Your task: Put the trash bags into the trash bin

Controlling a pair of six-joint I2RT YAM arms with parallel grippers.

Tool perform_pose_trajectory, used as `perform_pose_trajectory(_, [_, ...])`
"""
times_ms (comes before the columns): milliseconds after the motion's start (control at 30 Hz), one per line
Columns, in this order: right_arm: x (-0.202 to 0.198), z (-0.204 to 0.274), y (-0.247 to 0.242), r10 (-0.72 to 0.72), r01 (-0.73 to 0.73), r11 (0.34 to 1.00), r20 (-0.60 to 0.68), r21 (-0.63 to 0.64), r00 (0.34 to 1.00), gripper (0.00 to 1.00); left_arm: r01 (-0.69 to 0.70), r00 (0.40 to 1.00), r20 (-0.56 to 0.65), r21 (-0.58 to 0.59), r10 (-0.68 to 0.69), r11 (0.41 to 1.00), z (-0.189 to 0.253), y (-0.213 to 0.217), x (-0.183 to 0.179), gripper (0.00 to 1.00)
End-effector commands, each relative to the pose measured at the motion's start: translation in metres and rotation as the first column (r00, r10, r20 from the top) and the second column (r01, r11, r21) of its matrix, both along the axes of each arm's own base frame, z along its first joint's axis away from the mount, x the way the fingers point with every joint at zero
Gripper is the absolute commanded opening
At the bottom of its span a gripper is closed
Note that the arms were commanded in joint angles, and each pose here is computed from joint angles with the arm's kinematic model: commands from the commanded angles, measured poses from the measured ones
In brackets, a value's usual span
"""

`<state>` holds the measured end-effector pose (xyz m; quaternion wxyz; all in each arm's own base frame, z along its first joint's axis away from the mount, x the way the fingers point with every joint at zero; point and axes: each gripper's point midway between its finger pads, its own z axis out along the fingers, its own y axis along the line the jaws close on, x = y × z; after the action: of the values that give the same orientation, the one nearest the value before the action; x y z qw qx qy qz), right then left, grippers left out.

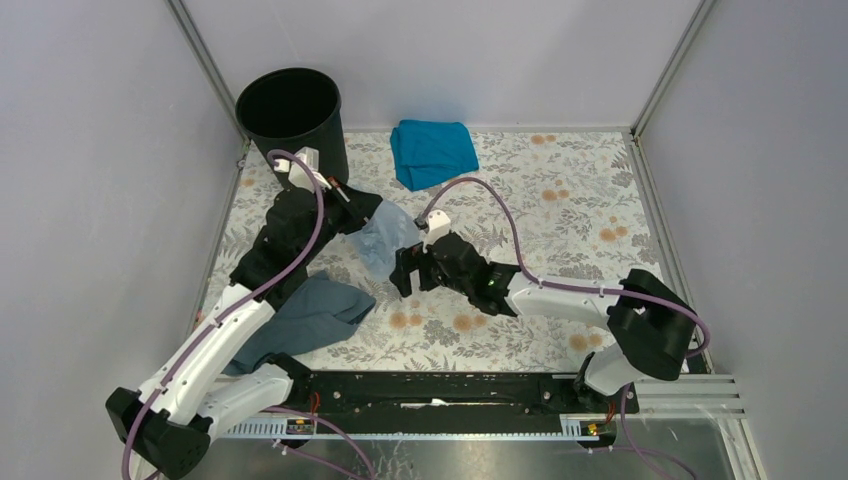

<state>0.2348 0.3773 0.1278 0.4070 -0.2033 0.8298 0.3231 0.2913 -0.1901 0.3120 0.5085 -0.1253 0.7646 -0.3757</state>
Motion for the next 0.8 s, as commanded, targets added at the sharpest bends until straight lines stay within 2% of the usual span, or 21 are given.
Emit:
perform_pose_trajectory(0, [0.051, 0.033, -0.017, -0.242, 0.241, 0.970, 0.211, 0.032, 0.947, 0.91, 0.024, 0.996, 0.088, -0.059, -0.019, 0.998, 0.031, -0.002, -0.006, 0.00])
perform_pose_trajectory(100, [0.054, 0.048, -0.017, -0.256, 0.242, 0.967, 0.254, 0.085, 0.933, 0.85, 0.012, 0.997, 0.071, -0.049, -0.008, 0.999, 0.027, 0.002, -0.008, 0.00])
perform_pose_trajectory(167, [0.056, 0.054, -0.016, -0.261, 0.241, 0.965, 0.263, 0.105, 0.929, 0.97, 0.014, 0.998, 0.063, -0.052, -0.011, 0.999, 0.025, 0.002, -0.009, 0.00])
perform_pose_trajectory(300, [0.057, 0.054, -0.001, -0.217, 0.189, 0.974, 0.279, 0.124, 0.936, 0.99, 0.031, 0.997, 0.068, -0.061, -0.026, 0.998, 0.026, -0.001, -0.011, 0.00])
perform_pose_trajectory(333, [0.058, 0.054, 0.001, -0.210, 0.182, 0.976, 0.285, 0.122, 0.935, 0.94, 0.031, 0.997, 0.070, -0.059, -0.027, 0.998, 0.027, -0.001, -0.011, 0.00])
perform_pose_trajectory(367, [0.058, 0.055, 0.004, -0.201, 0.170, 0.977, 0.288, 0.127, 0.936, 0.83, 0.031, 0.997, 0.073, -0.058, -0.027, 0.998, 0.029, -0.001, -0.011, 0.00])
perform_pose_trajectory(400, [0.057, 0.054, 0.006, -0.188, 0.155, 0.979, 0.288, 0.134, 0.939, 0.65, 0.048, 0.996, 0.076, -0.057, -0.044, 0.997, 0.030, -0.003, -0.012, 0.00])
perform_pose_trajectory(500, [0.052, 0.055, 0.006, -0.166, 0.129, 0.981, 0.276, 0.148, 0.947, 0.18, 0.047, 0.995, 0.089, -0.017, -0.045, 0.999, 0.032, 0.000, -0.013, 0.00])
perform_pose_trajectory(567, [0.044, 0.055, -0.001, -0.155, 0.122, 0.982, 0.248, 0.145, 0.956, 0.01, -0.003, 0.997, 0.077, 0.046, 0.000, 0.999, 0.026, 0.010, -0.009, 0.00])
perform_pose_trajectory(600, [0.036, 0.055, -0.003, -0.116, 0.082, 0.985, 0.229, 0.151, 0.967, 0.00, -0.022, 0.998, 0.067, 0.083, 0.017, 0.996, 0.022, 0.015, -0.007, 0.13])
perform_pose_trajectory(700, [0.020, 0.053, -0.019, -0.035, 0.013, 0.984, 0.120, 0.177, 0.992, 0.00, -0.011, 0.999, 0.047, 0.184, 0.002, 0.983, 0.006, 0.019, -0.006, 0.66])
perform_pose_trajectory(733, [0.015, 0.050, -0.024, 0.007, -0.021, 0.982, 0.071, 0.189, 0.997, 0.00, 0.011, 0.999, 0.044, 0.206, -0.021, 0.978, 0.002, 0.017, -0.007, 0.77])
perform_pose_trajectory(767, [0.011, 0.045, -0.030, 0.044, -0.046, 0.980, 0.017, 0.193, 0.999, 0.00, 0.043, 0.997, 0.049, 0.225, -0.055, 0.973, -0.001, 0.014, -0.009, 0.83])
